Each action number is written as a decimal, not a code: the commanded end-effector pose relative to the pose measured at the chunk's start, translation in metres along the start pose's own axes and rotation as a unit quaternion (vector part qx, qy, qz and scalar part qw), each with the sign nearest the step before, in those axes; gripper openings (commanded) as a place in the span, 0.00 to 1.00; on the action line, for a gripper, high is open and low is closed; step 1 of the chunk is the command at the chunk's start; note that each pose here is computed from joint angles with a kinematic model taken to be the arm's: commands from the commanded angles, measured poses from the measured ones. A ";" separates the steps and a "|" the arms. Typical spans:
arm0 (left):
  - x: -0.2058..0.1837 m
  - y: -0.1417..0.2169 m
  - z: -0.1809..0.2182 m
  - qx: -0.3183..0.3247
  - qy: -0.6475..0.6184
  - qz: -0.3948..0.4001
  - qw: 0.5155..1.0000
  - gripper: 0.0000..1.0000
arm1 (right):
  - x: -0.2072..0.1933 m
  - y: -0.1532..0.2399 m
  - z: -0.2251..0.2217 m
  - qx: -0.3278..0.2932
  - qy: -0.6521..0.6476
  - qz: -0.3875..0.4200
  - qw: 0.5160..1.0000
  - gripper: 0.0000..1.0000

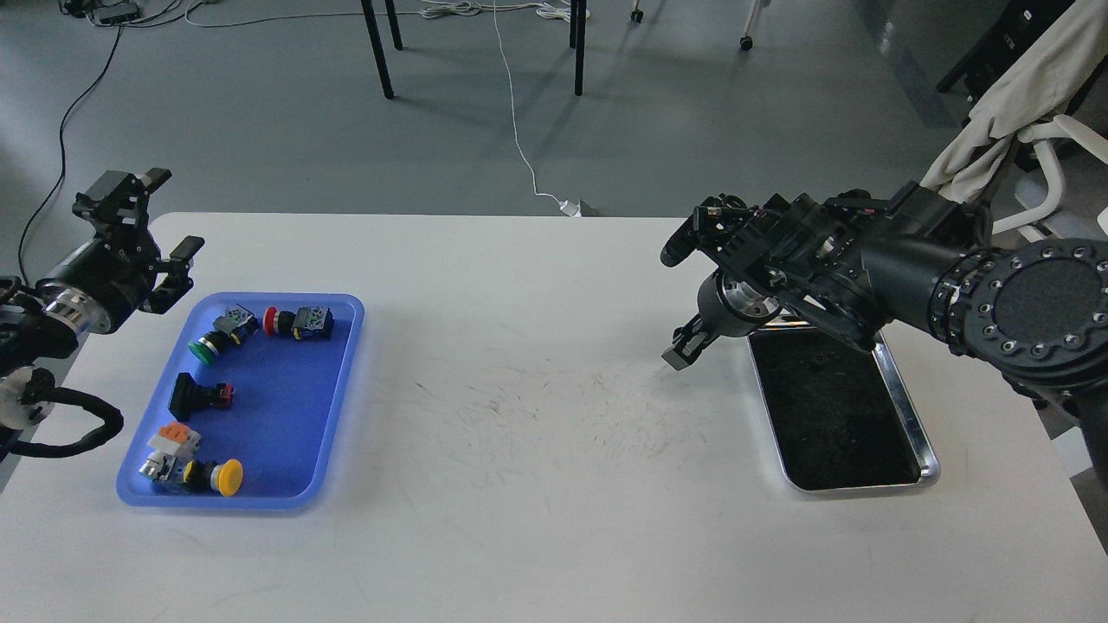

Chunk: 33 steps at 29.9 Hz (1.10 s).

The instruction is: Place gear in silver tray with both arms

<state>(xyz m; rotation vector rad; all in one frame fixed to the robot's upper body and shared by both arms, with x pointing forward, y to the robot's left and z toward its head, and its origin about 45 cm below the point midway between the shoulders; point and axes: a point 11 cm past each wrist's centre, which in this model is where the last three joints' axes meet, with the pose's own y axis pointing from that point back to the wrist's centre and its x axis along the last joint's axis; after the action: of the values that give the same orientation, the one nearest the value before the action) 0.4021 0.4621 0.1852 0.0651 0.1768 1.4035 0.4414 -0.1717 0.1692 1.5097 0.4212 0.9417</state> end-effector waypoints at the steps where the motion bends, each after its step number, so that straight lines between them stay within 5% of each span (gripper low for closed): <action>1: 0.000 0.000 0.000 0.001 -0.001 0.000 1.000 0.98 | 0.016 0.012 -0.011 0.010 0.026 0.003 1.000 0.02; 10: 0.005 0.003 -0.006 0.008 -0.003 0.007 1.000 0.98 | 0.014 0.037 -0.018 0.018 0.068 -0.023 0.997 0.02; 33: -0.006 -0.002 -0.014 0.010 0.005 -0.002 1.000 0.98 | -0.113 0.044 0.038 0.003 -0.002 -0.129 0.992 0.02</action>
<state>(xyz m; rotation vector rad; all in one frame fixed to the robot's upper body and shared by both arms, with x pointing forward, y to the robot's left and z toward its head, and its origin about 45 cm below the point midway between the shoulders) 0.4013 0.4562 0.1729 0.0727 0.1984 1.3999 0.3937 -0.2846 0.1831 1.4175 0.5981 0.7473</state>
